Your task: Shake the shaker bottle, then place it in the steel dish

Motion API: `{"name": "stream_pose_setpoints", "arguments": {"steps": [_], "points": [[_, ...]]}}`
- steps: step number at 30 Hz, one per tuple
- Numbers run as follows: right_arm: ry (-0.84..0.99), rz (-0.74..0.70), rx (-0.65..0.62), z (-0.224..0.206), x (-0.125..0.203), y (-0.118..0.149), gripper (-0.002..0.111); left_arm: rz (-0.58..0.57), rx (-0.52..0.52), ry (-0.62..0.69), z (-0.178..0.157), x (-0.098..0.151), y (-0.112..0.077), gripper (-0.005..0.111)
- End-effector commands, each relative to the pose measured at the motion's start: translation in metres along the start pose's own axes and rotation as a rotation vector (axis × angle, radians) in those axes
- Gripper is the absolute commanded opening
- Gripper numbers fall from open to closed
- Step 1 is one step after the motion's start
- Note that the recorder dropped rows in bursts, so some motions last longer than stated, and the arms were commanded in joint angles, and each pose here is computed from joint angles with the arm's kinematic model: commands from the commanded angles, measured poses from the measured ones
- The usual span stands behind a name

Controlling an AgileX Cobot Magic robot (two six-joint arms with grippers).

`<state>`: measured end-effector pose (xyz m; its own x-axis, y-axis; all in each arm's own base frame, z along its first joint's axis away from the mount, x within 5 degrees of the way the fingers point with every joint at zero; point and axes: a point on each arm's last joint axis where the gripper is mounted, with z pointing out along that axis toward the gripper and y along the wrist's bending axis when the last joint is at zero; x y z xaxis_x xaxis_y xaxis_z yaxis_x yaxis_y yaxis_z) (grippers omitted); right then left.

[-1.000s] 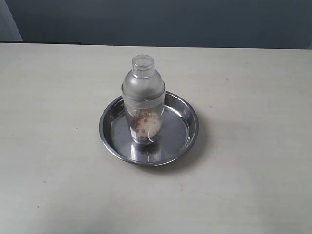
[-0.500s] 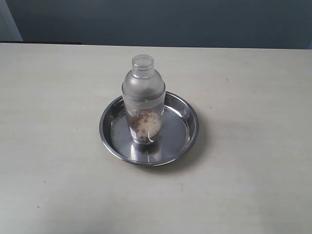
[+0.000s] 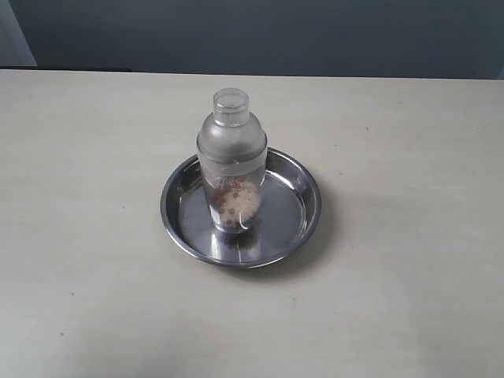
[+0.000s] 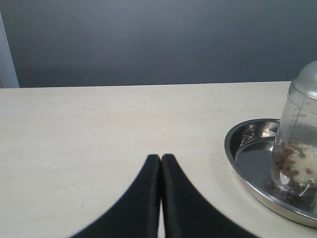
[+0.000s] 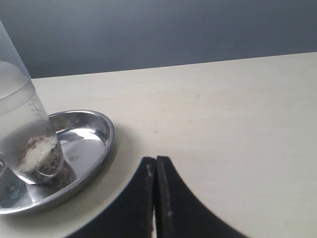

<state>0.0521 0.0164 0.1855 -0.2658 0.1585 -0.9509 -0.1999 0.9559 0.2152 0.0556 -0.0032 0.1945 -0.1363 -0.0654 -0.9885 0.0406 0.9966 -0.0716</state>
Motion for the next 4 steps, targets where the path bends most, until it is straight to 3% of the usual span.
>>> {"name": "stream_pose_setpoints", "arguments": {"steps": [1, 4], "points": [[-0.012, -0.002, -0.002, -0.0002, -0.0006, 0.0, -0.001, -0.001, -0.001, -0.012, 0.0001, 0.0003, 0.0001, 0.0], [-0.012, -0.002, -0.002, -0.0002, -0.0006, 0.0, -0.001, -0.001, -0.001, -0.012, 0.0001, 0.0003, 0.0001, 0.0]]}}
